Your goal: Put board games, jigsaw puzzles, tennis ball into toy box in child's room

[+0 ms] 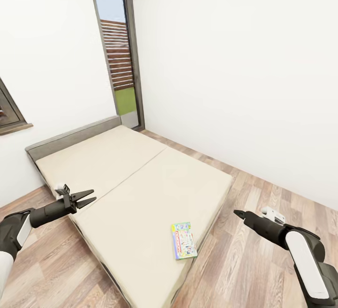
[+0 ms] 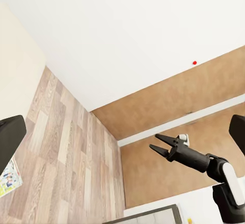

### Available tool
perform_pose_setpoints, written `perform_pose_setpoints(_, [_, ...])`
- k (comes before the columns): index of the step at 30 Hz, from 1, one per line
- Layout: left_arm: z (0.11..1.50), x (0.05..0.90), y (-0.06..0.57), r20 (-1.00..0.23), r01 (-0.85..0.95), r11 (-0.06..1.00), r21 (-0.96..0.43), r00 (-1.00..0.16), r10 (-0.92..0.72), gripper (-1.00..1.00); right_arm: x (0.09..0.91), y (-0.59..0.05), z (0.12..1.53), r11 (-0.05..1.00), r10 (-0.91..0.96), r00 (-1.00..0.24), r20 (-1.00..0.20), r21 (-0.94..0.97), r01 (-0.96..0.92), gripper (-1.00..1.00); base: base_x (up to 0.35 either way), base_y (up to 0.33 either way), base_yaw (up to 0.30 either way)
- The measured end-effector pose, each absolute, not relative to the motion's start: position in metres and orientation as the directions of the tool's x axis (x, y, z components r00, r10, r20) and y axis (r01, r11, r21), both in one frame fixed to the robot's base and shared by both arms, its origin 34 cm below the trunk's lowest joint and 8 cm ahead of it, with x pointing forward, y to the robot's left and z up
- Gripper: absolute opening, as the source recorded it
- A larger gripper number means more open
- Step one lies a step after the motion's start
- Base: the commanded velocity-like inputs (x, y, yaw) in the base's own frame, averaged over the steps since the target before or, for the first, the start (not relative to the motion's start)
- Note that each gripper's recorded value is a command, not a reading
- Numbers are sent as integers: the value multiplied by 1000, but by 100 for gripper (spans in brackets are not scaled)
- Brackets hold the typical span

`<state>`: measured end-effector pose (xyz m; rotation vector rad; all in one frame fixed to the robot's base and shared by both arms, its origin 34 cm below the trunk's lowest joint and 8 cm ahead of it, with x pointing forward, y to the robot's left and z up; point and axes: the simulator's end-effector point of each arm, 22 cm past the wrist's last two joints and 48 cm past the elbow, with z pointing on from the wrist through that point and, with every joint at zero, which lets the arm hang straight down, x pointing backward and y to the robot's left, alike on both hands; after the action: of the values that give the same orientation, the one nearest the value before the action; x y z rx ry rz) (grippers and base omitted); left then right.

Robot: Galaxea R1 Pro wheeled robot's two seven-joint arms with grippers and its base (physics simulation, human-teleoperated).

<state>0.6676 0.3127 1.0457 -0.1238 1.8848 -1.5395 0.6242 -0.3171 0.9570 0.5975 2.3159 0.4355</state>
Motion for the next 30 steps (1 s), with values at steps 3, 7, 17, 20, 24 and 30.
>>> perform_pose_setpoints(3, [1046,668,313,-445,340,293,-894,-757,-479,100,624,-317,957,837,529,-652,-543,461,295,100,0,-45,108])
perform_pose_setpoints(7, [1045,668,312,-444,339,292,-894,-757,-479,100,624,-316,957,837,529,-652,-543,461,295,100,0,-165,207])
perform_pose_setpoints(17, [1045,668,309,-443,340,288,-895,-758,-478,100,624,-318,957,838,528,-652,-545,459,295,100,0,-138,57])
perform_pose_setpoints(20, [1045,668,309,-443,341,288,-895,-758,-478,100,624,-317,957,838,528,-652,-544,460,295,100,0,-17,204])
perform_pose_setpoints(24, [1045,668,309,-442,340,288,-895,-759,-479,100,624,-316,957,837,528,-653,-543,461,294,100,0,-89,186])
perform_pose_setpoints(30, [1045,668,309,-442,340,288,-895,-758,-478,100,624,-317,957,837,529,-652,-544,460,295,100,0,-185,36])
